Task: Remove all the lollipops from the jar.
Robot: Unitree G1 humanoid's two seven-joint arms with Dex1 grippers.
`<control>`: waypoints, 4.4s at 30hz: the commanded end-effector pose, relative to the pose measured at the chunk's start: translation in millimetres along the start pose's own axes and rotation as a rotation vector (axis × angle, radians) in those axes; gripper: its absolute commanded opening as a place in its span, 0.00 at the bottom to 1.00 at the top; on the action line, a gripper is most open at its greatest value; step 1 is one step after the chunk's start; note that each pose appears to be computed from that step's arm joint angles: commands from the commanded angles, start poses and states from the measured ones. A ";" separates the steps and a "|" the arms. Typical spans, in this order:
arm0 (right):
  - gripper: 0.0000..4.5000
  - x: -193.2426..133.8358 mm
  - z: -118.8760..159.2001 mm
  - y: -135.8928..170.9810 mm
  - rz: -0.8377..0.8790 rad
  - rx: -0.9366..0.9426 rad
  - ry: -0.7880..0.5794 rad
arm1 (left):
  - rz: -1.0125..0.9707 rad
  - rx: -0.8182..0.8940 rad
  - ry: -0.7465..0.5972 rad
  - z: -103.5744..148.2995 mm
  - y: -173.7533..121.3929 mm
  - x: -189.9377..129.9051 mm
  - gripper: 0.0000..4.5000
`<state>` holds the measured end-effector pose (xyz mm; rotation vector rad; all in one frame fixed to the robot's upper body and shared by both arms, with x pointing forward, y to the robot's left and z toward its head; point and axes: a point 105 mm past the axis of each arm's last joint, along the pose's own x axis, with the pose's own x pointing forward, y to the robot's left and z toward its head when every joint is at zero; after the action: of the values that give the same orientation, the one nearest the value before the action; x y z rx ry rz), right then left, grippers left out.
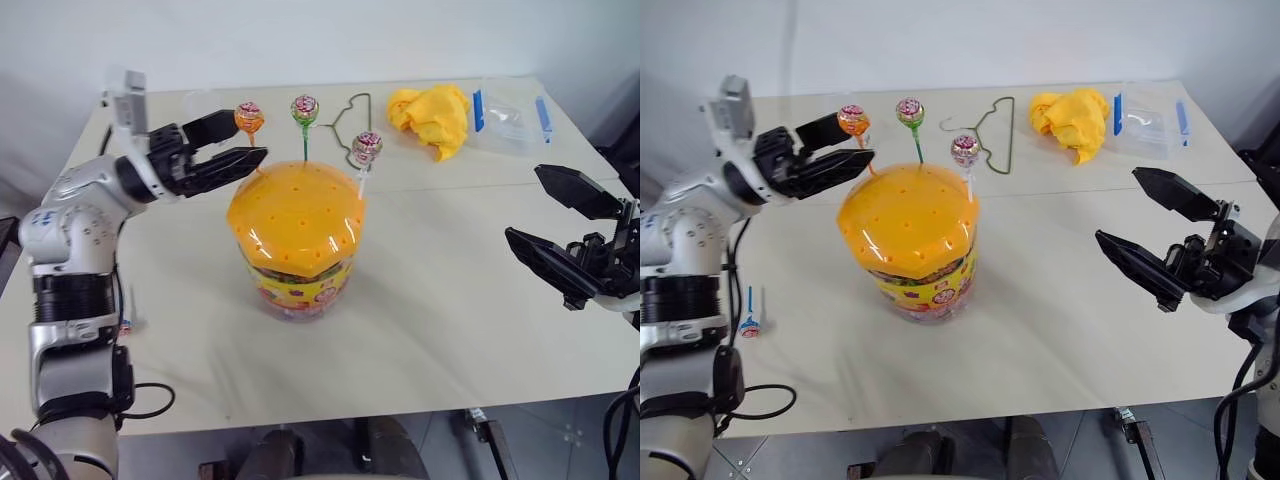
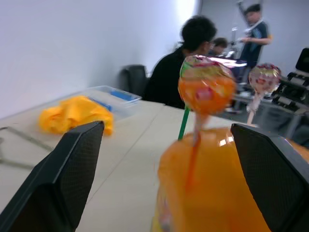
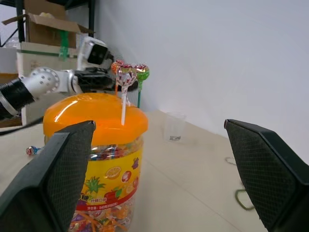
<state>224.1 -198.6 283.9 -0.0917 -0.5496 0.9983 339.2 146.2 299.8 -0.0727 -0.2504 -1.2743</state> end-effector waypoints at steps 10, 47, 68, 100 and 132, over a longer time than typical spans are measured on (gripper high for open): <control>1.00 2.6 7.9 11.4 -0.007 -0.025 -0.023 | -0.071 -0.036 0.004 13.1 -5.1 8.7 0.42; 1.00 11.2 -43.1 7.1 0.204 0.081 0.129 | 0.980 -0.453 0.715 -129.0 -58.8 -219.9 0.24; 1.00 5.8 -44.8 3.5 0.199 0.118 0.181 | 0.311 0.020 0.229 -13.4 -76.1 -175.6 0.88; 0.17 134.2 -50.3 5.6 0.320 0.242 0.026 | 0.161 -0.008 0.000 -25.1 -90.8 -126.3 1.00; 0.45 -112.3 -167.9 -69.8 -0.244 0.133 0.947 | 0.107 0.116 0.105 -30.7 -85.6 -115.8 1.00</control>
<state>314.1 -294.0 116.7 -0.3343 0.3566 0.6487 236.6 224.7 226.7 0.0370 -0.1945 -1.1425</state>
